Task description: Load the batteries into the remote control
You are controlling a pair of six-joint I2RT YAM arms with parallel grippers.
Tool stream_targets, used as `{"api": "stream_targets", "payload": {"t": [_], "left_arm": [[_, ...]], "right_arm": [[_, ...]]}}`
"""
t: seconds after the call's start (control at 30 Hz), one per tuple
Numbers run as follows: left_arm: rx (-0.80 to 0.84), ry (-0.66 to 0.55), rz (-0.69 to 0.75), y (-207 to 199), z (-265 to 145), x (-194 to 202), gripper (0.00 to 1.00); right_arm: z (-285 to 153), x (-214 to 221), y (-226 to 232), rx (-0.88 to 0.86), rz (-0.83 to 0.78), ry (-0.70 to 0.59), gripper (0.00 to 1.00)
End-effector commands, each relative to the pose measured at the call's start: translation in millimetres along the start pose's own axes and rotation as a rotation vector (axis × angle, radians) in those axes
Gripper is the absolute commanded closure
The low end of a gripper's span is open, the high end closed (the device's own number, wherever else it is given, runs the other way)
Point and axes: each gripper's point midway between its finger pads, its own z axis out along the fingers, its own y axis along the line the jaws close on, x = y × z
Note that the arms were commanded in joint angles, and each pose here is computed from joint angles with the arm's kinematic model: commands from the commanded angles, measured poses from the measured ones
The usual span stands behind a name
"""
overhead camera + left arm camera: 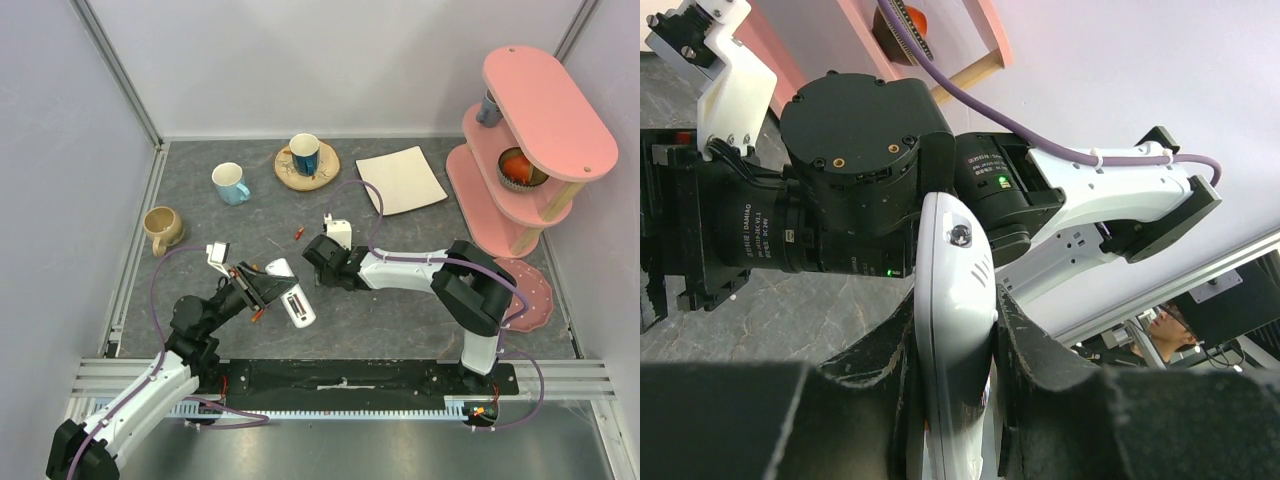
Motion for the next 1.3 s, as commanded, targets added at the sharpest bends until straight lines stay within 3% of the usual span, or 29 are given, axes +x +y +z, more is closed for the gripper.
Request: {"api": "stream_targets", "payload": {"t": [0.0,0.5,0.8,1.27], "left_arm": [[-0.065,0.032,-0.040,33,-12,19,0.98],[-0.058,0.048,-0.030,31,-10,20,0.98],[0.032,0.044,0.006,15,-10,19,0.98],[0.018,0.051,0.005,16,-7,18,0.98]], "right_arm": [[5,15,-8,0.052,0.009,0.035,0.38],[-6,19,-16,0.055,0.005,0.038,0.63],[-42,-7,-39,0.029,0.115,-0.028,0.65],[-19,-12,-62,0.058,0.421,-0.044,0.65]]}}
